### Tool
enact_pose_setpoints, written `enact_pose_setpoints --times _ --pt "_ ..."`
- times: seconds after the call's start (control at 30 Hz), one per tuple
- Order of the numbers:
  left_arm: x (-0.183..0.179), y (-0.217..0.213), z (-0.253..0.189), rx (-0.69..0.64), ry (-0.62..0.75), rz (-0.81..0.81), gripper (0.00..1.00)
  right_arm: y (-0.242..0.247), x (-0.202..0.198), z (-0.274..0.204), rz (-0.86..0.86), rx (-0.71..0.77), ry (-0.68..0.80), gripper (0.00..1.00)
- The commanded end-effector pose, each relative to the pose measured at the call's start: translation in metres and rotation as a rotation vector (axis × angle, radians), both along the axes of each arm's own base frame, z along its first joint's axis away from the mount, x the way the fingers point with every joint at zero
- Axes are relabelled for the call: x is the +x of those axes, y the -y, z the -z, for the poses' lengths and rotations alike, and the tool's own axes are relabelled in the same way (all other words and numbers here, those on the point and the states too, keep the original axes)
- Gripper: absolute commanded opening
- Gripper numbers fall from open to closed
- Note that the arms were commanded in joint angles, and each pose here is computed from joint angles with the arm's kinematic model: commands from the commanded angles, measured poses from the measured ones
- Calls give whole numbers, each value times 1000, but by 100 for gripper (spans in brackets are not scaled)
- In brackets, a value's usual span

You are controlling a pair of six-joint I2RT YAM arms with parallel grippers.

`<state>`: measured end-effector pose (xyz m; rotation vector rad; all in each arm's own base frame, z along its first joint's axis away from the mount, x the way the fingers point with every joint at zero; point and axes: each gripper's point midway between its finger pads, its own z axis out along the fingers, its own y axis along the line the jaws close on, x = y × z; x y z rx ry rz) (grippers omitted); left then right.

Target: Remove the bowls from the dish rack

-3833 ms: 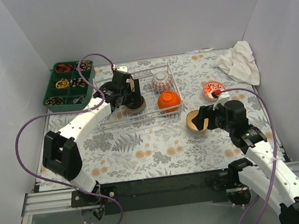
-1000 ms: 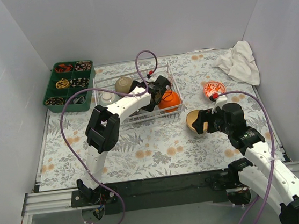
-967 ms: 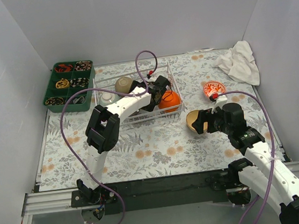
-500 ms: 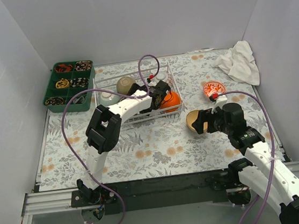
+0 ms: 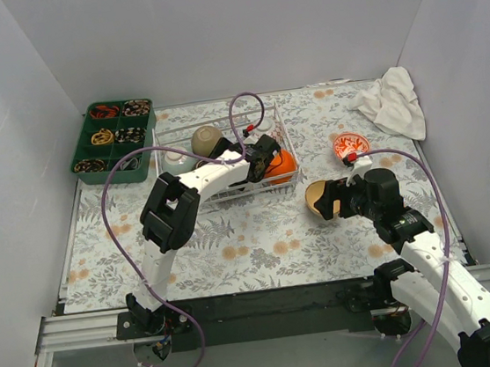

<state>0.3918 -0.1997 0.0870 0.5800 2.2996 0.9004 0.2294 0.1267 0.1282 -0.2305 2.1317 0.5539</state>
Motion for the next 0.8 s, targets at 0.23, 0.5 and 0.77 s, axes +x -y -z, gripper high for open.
enact_pose_setpoints --times 0.23,0.5,0.77 --pt "0 29 -24 -204 -11 37 75 -5 5 -8 -22 17 46 88" --pt "0 38 -38 -225 6 50 63 -5 5 -8 -24 17 46 88" --pt "6 42 -72 -282 79 50 46 -7 5 -10 -30 23 50 87"
